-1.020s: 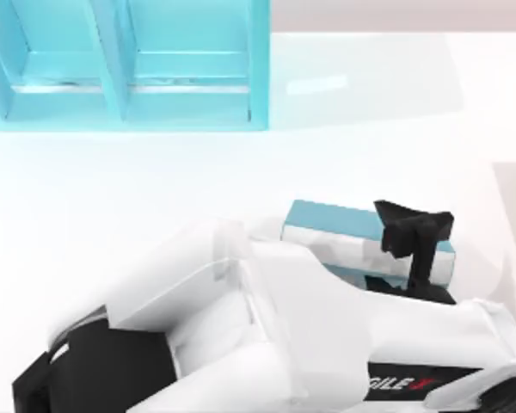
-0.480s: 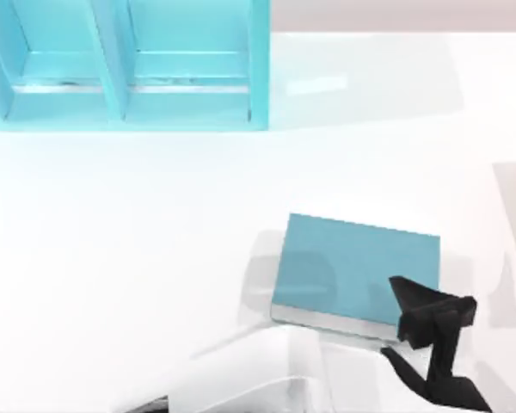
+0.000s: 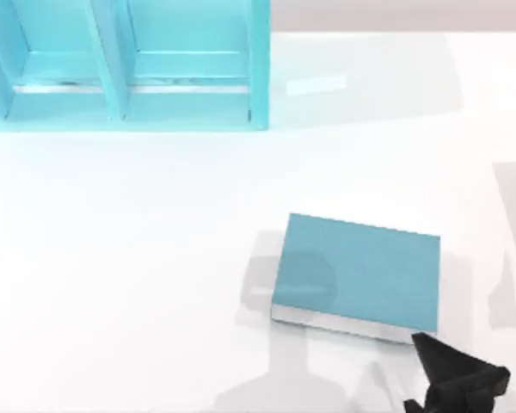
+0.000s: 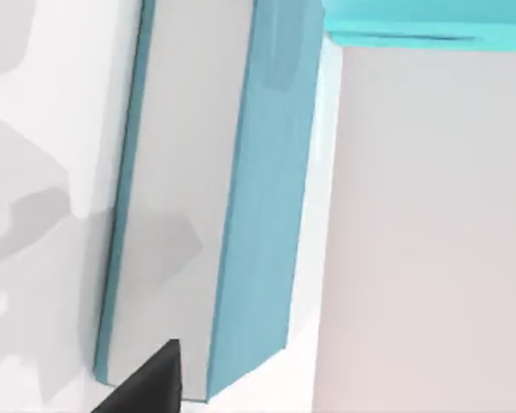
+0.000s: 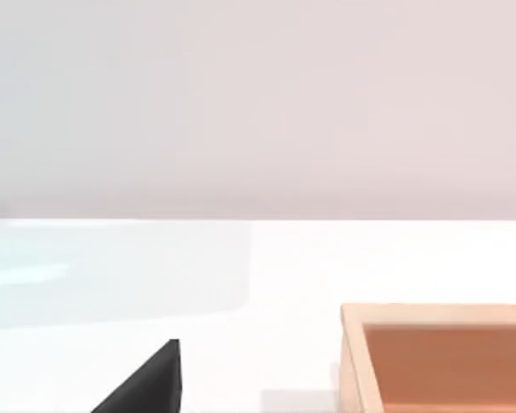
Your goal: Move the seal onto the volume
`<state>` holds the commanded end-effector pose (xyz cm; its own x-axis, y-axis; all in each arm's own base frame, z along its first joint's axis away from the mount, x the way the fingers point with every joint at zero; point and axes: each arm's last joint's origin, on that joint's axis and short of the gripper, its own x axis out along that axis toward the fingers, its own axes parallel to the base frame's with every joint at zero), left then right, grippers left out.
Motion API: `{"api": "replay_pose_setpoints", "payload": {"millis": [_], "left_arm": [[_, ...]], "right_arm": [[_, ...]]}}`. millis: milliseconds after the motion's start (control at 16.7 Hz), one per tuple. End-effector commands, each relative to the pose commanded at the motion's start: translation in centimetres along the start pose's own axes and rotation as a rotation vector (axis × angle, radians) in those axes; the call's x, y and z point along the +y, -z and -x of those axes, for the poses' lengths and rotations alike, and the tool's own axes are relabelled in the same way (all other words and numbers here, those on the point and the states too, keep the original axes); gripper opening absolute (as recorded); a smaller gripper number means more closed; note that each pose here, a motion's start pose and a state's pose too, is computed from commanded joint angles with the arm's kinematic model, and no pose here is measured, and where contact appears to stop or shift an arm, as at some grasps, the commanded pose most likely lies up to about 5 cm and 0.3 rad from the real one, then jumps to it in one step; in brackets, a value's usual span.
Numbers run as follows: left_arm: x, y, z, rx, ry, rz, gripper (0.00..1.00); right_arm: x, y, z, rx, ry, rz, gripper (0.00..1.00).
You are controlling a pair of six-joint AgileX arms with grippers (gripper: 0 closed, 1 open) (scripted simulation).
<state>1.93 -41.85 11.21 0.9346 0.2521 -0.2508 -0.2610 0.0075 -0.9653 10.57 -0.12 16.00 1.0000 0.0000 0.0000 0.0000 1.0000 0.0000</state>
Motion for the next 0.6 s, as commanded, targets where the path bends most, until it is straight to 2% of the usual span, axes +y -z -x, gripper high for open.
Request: {"api": "replay_pose_setpoints", "payload": {"millis": [240,300,600], "left_arm": [[0.0,-0.1,0.2,0.0,0.002,0.0,1.0],[1.4,3.7,0.3,0.031,-0.031,0.142,1.0],[-0.5,3.5,-1.2,-0.009,-0.068,0.118,1.0]], "right_arm": [[0.0,0.0,0.0,0.0,0.0,0.0,1.0],[0.0,0.0,0.0,0.0,0.0,0.0,1.0],[0.0,0.0,0.0,0.0,0.0,0.0,1.0]]}}
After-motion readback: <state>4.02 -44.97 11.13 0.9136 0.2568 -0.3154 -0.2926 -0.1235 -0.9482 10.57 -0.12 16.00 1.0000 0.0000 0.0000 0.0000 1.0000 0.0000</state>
